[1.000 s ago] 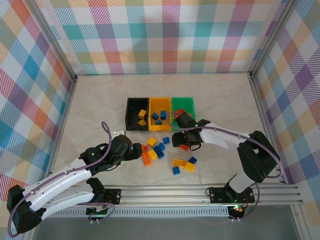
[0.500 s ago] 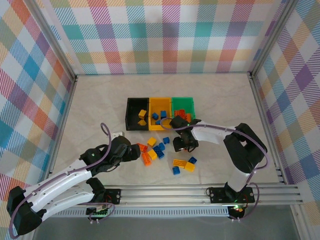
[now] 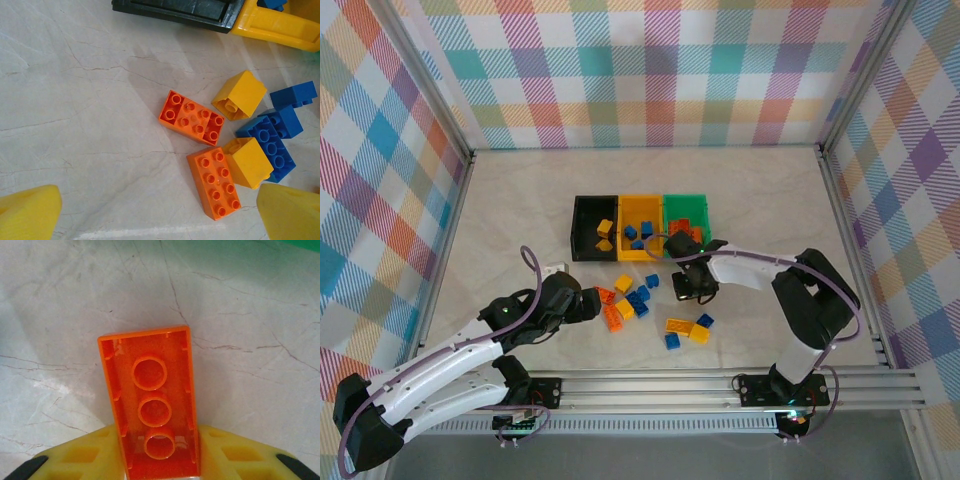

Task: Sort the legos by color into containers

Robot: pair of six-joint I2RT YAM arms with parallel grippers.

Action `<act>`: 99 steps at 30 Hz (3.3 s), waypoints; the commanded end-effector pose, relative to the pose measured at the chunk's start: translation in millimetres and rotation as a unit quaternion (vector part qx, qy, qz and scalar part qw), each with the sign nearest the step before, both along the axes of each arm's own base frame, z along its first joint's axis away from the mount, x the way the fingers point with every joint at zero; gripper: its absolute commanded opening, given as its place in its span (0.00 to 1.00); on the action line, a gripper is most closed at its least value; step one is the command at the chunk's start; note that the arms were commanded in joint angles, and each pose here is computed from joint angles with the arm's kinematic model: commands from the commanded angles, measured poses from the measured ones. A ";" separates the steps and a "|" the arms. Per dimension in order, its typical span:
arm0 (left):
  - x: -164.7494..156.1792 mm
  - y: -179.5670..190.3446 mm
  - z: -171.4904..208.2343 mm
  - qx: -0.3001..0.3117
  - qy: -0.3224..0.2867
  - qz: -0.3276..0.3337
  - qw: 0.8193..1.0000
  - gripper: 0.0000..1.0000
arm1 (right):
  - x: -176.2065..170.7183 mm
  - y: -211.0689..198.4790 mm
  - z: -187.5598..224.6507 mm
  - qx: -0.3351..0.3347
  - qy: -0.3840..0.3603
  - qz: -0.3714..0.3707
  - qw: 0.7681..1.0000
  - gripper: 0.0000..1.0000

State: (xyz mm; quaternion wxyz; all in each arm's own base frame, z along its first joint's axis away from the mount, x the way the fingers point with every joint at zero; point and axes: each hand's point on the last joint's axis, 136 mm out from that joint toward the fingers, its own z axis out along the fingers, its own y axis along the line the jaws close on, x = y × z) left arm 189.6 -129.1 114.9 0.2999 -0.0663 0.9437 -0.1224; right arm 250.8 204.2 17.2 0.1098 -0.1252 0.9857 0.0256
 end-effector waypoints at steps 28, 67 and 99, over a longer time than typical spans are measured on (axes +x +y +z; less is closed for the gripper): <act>2.1 -0.9 19.2 -0.013 -0.009 0.000 1.000 1.00 | 140.8 27.7 89.7 0.114 -0.120 -0.083 0.983 0.45; 45.2 -4.8 -67.5 0.102 0.083 -0.014 0.991 0.64 | 36.6 12.2 120.8 0.196 -0.131 -0.066 0.970 0.76; 63.7 -24.4 -96.7 0.114 0.114 -0.038 0.986 0.57 | 37.0 6.6 121.5 0.185 -0.141 -0.068 0.970 0.77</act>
